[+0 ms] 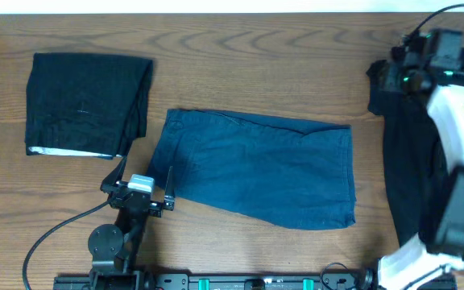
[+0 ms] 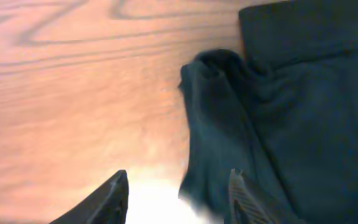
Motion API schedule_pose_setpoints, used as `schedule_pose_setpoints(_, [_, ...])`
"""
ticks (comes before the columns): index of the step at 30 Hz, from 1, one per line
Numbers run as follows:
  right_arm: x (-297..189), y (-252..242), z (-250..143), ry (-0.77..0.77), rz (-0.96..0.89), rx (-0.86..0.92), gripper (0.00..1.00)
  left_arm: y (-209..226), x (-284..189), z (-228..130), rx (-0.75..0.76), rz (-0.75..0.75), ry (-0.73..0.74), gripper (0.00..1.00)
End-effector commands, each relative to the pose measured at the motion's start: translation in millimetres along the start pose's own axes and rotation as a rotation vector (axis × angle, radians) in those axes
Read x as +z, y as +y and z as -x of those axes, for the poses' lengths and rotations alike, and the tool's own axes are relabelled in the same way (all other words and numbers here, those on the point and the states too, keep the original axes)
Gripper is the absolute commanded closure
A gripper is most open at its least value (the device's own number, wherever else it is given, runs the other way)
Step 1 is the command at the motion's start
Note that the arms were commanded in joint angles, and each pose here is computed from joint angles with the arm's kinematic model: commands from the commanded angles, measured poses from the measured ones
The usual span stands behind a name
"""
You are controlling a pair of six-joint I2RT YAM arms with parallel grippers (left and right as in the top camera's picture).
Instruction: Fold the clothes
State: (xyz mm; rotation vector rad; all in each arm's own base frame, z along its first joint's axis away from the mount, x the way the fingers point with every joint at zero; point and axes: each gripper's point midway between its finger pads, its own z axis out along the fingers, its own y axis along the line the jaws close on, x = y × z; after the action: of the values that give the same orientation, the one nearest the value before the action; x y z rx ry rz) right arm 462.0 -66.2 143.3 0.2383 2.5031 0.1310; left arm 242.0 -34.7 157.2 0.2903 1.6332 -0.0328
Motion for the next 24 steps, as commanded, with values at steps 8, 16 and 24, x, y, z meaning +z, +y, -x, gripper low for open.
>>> schedule_pose_setpoints(8, [-61.7, 4.8, -84.4, 0.310, -0.023, 0.142, 0.99, -5.7, 1.2, -15.6, 0.004, -0.025, 0.046, 0.02])
schedule_pose_setpoints(16, [-30.7, -43.7, -163.2, 0.422, -0.272, 0.333, 0.99, -5.7, 1.2, -15.6, 0.004, -0.025, 0.046, 0.02])
schedule_pose_setpoints(24, [-10.5, -75.9, -208.9, 0.429, -0.321, 0.416, 0.99, -5.7, 1.2, -15.6, 0.004, -0.025, 0.046, 0.02])
